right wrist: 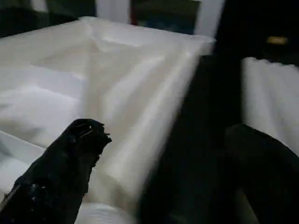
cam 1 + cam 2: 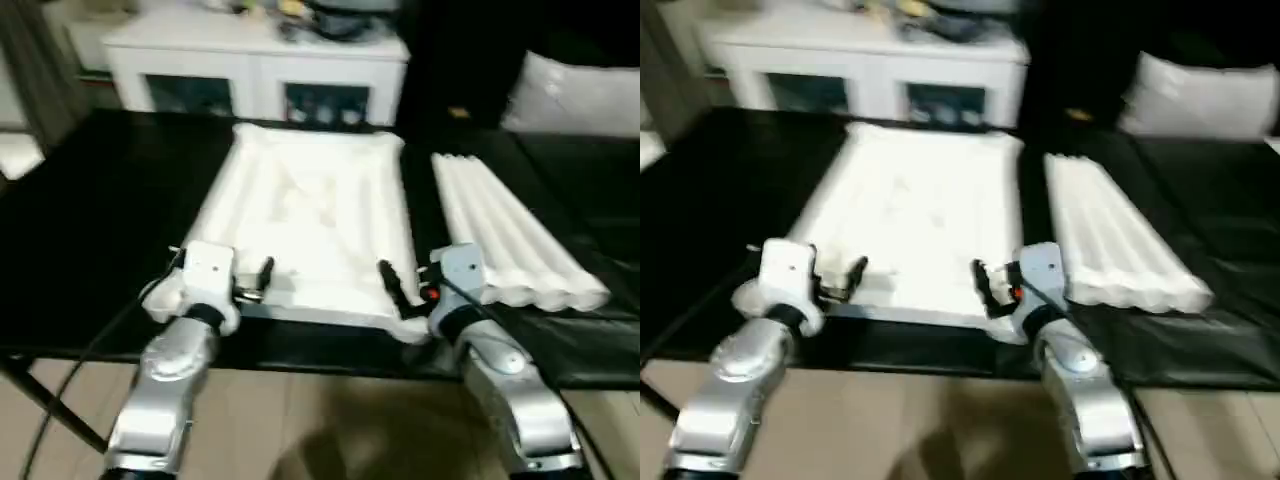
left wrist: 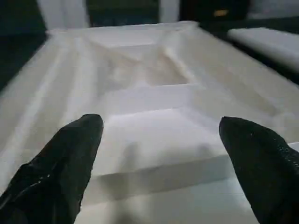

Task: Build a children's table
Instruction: Move to table

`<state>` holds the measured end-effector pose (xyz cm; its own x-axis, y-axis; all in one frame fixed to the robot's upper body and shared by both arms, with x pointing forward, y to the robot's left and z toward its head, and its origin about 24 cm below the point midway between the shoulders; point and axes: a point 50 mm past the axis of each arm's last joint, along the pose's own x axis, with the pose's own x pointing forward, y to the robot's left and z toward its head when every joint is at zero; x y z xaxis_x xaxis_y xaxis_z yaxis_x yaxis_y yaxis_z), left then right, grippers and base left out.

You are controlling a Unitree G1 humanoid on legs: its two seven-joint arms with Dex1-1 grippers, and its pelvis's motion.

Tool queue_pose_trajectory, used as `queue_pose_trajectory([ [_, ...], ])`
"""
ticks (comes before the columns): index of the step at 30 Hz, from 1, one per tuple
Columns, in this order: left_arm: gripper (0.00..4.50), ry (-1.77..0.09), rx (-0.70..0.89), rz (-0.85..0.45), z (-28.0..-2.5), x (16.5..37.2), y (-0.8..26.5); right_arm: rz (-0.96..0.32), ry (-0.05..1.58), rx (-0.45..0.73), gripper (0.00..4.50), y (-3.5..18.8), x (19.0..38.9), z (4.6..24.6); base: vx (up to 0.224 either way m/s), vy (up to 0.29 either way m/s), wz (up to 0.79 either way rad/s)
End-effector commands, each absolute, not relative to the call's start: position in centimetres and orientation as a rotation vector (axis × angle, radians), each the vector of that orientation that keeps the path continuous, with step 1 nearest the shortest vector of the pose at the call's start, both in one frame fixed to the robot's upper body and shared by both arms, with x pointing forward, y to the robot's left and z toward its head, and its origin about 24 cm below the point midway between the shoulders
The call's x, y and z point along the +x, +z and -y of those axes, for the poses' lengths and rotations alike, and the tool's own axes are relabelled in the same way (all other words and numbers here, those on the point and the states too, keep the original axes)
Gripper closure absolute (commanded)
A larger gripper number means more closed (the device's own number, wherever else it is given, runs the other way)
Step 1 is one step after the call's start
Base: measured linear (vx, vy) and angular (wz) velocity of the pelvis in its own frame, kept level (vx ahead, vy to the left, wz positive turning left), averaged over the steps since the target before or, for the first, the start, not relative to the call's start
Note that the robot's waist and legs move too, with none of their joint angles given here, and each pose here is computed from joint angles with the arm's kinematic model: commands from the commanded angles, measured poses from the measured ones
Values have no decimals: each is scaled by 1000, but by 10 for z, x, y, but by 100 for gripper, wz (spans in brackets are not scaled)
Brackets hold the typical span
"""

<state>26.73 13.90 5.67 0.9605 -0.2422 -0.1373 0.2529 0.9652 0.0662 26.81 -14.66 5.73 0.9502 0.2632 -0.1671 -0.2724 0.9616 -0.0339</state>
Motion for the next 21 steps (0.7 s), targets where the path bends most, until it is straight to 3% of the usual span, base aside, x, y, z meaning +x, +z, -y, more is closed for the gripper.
queue_pose_trajectory([
  [1,6,-214,106,-116,-148,267,61,-163,295,-48,0,59,267,141,0,-208,3],
  [5,6,-207,108,-126,-152,263,60,-208,308,20,0,54,261,138,-9,-151,10],
  [8,6,-212,99,-126,-155,259,59,-211,335,-10,0,53,256,135,-22,-130,5],
  [10,6,-223,97,-127,-156,256,59,-177,352,-79,0,55,256,133,-50,-144,0],
  [14,6,-266,96,-99,-157,251,66,-140,362,-12,0,62,255,130,-66,-76,-1],
  [21,6,-261,111,-100,-160,251,68,-80,386,-24,0,70,255,127,-8,-6,0],
])
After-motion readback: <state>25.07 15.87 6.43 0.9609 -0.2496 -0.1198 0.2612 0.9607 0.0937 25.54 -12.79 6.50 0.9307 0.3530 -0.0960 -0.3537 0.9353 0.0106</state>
